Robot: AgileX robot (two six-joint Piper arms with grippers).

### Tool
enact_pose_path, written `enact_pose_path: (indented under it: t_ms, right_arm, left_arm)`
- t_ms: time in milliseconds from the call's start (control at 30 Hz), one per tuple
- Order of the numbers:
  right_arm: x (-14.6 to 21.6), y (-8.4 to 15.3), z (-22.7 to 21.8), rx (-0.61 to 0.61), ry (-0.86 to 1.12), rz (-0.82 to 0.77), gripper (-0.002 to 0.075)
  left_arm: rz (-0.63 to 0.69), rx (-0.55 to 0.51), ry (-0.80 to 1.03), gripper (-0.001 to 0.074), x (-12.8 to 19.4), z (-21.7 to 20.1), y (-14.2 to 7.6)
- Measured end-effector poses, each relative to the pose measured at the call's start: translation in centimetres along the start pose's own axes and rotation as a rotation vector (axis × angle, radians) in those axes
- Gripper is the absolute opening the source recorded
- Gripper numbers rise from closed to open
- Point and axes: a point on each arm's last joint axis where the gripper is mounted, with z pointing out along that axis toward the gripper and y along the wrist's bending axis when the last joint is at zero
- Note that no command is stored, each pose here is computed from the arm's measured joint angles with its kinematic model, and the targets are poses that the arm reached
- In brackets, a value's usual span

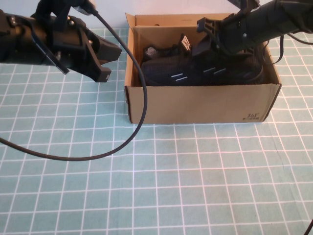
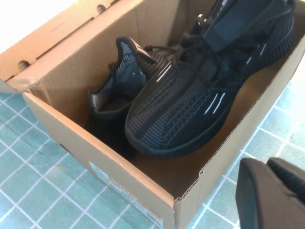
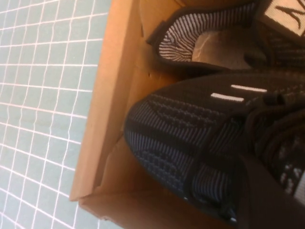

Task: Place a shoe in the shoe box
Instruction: Place the shoe in the shoe box

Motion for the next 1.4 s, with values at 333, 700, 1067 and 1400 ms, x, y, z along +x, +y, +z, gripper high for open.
enact_pose_path:
  t_ms: [333,700,1067,1400]
  right_arm:
    - [0.3,-1.4,2.0,-0.009,0.027,0.061,0.0002]
    - [0.3,-1.1,2.3,-0.069,0.025,0.066,0.0002]
    - [-0.5,0.4,1.4,-0.108,0.023,0.048,0.0002]
    - [0.9,-2.3,3.8,-0.013,0.155,0.178,0.0002]
  left_arm:
    - [0.001,0.000,0.001,0.0001,0.0,0.0,0.0]
    - [0.001,0.000,0.001,0.0001,0.0,0.0,0.0]
    - [0.004,0.003,0.005,0.0001,0.0,0.0,0.0]
    - [0.004,0.004,0.005,0.0001,0.0,0.0,0.0]
